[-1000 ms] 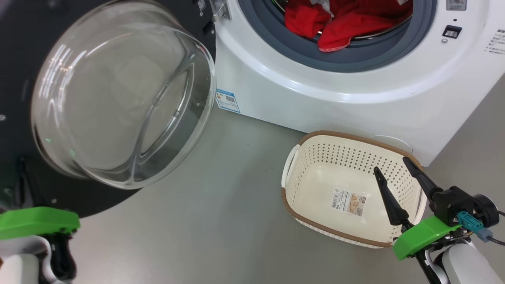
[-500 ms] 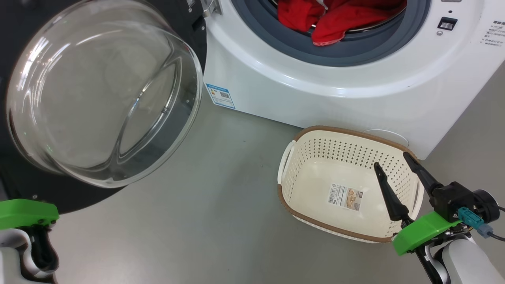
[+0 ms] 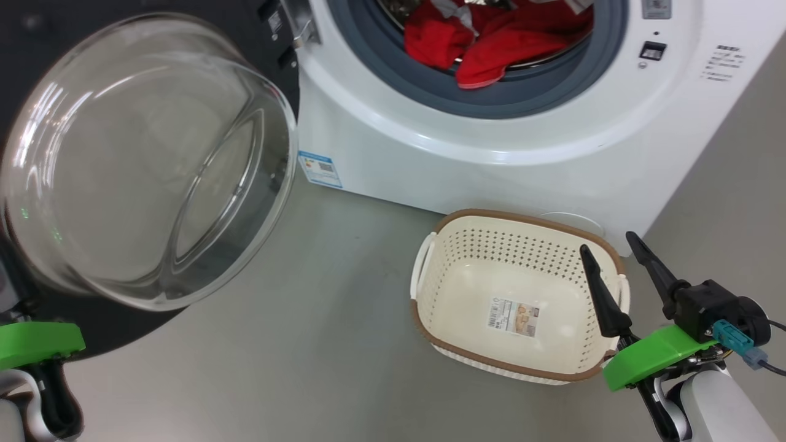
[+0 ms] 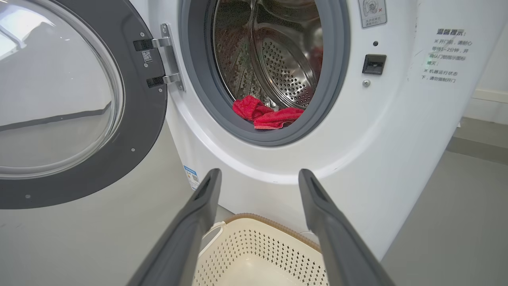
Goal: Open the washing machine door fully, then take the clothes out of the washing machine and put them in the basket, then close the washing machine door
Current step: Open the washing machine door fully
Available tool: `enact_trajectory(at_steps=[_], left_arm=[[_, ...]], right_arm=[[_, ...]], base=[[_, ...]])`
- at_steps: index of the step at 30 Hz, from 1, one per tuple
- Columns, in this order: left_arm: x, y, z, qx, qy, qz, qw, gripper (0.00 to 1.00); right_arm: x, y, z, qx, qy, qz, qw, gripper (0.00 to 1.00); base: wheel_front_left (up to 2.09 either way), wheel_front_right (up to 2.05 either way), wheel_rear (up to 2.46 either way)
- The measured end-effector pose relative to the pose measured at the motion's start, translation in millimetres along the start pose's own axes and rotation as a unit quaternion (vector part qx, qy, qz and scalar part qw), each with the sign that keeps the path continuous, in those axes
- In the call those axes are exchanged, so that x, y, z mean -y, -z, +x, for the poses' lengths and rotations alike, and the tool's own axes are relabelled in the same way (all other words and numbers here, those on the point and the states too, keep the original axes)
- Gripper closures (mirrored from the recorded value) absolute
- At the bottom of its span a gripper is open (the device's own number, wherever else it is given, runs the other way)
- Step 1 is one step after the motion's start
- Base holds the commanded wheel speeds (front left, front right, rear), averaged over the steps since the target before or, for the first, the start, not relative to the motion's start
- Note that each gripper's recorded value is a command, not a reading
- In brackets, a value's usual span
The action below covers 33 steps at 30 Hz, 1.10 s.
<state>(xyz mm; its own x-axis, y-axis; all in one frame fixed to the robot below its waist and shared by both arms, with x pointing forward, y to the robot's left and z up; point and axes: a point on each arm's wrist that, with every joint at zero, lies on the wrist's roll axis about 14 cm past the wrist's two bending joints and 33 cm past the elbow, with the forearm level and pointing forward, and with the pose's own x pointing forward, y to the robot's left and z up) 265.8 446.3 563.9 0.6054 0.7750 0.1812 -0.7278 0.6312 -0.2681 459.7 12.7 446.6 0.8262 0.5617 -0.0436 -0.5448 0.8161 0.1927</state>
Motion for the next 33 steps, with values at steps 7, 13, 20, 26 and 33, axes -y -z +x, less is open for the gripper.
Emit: enact_trajectory(at_steps=[7, 13, 20, 26, 33], left_arm=[[49.6, -35.7, -4.0, 0.062, 0.084, -0.021, 0.994, 0.00], [90.4, -36.1, -11.4, 0.060, 0.154, -0.049, 0.985, 0.00], [139.0, -9.0, -29.2, 0.013, 0.234, -0.074, 0.969, 0.00], [180.5, 19.4, -54.1, -0.038, 0.305, -0.094, 0.947, 0.00], [197.6, 60.3, -90.3, -0.106, 0.354, -0.085, 0.925, 0.00]], right_arm=[[19.1, -23.5, -13.8, 0.032, 0.042, 0.005, 0.999, 0.00], [39.5, -36.8, -36.8, 0.051, 0.086, 0.008, 0.995, 0.00], [59.9, -64.7, -61.6, 0.090, 0.127, -0.001, 0.988, 0.00], [78.1, -76.7, -93.8, 0.109, 0.169, -0.007, 0.980, 0.00], [86.3, -87.8, -133.1, 0.128, 0.203, -0.017, 0.971, 0.00]], base=[[0.00, 0.00, 0.00], [0.00, 0.00, 0.00], [0.00, 0.00, 0.00], [0.00, 0.00, 0.00], [0.00, 0.00, 0.00]])
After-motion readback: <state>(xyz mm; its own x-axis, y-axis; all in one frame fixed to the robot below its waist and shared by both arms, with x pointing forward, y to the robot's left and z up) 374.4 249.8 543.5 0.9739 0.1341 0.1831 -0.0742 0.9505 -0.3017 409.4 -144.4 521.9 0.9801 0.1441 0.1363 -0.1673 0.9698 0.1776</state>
